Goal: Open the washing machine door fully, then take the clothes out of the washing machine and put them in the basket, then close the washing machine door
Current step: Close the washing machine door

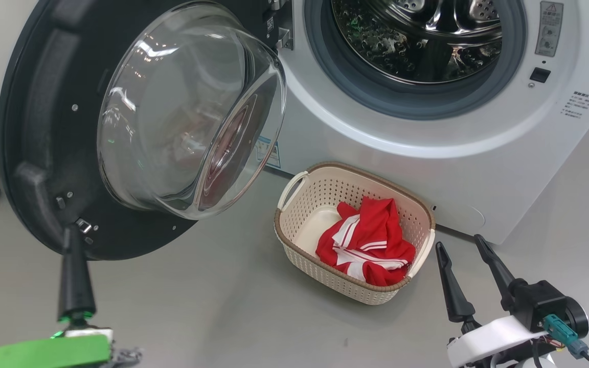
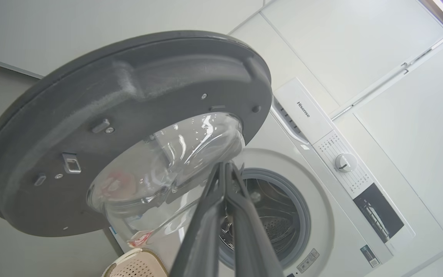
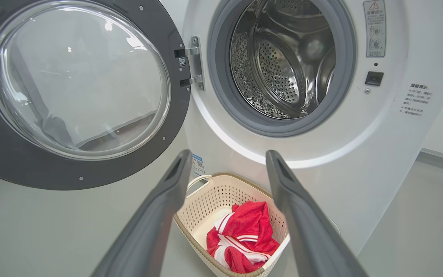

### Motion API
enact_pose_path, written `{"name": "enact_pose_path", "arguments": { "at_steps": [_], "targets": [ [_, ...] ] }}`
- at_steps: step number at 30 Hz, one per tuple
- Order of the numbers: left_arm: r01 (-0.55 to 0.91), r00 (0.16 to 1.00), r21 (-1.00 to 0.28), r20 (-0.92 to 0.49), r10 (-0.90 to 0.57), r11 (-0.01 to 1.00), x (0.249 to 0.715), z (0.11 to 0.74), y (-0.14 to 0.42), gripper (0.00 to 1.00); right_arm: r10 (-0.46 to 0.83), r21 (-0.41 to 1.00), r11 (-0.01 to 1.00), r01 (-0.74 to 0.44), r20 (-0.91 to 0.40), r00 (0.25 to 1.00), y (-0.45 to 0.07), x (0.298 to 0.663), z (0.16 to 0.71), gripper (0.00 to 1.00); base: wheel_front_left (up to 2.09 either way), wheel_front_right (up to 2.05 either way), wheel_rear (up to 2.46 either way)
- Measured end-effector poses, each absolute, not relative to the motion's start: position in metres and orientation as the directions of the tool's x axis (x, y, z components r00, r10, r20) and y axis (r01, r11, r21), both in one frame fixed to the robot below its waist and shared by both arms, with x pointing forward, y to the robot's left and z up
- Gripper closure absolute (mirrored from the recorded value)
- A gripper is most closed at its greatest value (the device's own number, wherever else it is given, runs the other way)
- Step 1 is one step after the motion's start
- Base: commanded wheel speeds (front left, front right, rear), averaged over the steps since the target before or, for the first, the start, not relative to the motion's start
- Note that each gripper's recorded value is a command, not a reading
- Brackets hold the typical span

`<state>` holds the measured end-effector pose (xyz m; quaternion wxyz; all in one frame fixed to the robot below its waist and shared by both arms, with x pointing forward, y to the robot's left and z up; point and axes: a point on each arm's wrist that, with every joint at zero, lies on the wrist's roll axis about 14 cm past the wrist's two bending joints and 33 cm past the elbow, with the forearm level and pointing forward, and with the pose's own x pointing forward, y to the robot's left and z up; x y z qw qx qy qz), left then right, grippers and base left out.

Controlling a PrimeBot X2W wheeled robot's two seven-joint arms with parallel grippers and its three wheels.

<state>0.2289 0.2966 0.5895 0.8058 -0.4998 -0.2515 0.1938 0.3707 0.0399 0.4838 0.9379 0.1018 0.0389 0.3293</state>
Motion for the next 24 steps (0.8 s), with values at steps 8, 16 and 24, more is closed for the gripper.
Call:
{"name": "enact_pose_path", "arguments": {
  "at_steps": [8, 16, 24],
  "targets": [
    [0.121, 0.678, -0.913, 0.363, 0.639, 0.39, 0.211, 0.634, 0.337, 1.0, 0.62, 0.22, 0.766, -0.604, -0.009, 0.784, 0.038, 0.377, 0.482, 0.0, 0.0, 0.0, 0.0],
    [0.092, 0.556, -0.881, 0.433, 0.71, 0.465, 0.183, 0.656, 0.386, 1.0, 0.623, 0.224, 0.763, -0.606, -0.005, 0.782, 0.04, 0.379, 0.483, 0.0, 0.0, 0.0, 0.0],
    [0.043, 0.568, -0.903, 0.373, 0.733, 0.427, 0.177, 0.649, 0.43, 1.0, 0.641, 0.233, 0.746, -0.624, 0.008, 0.768, 0.046, 0.379, 0.487, 0.0, 0.0, 0.0, 0.0]
  ]
}}
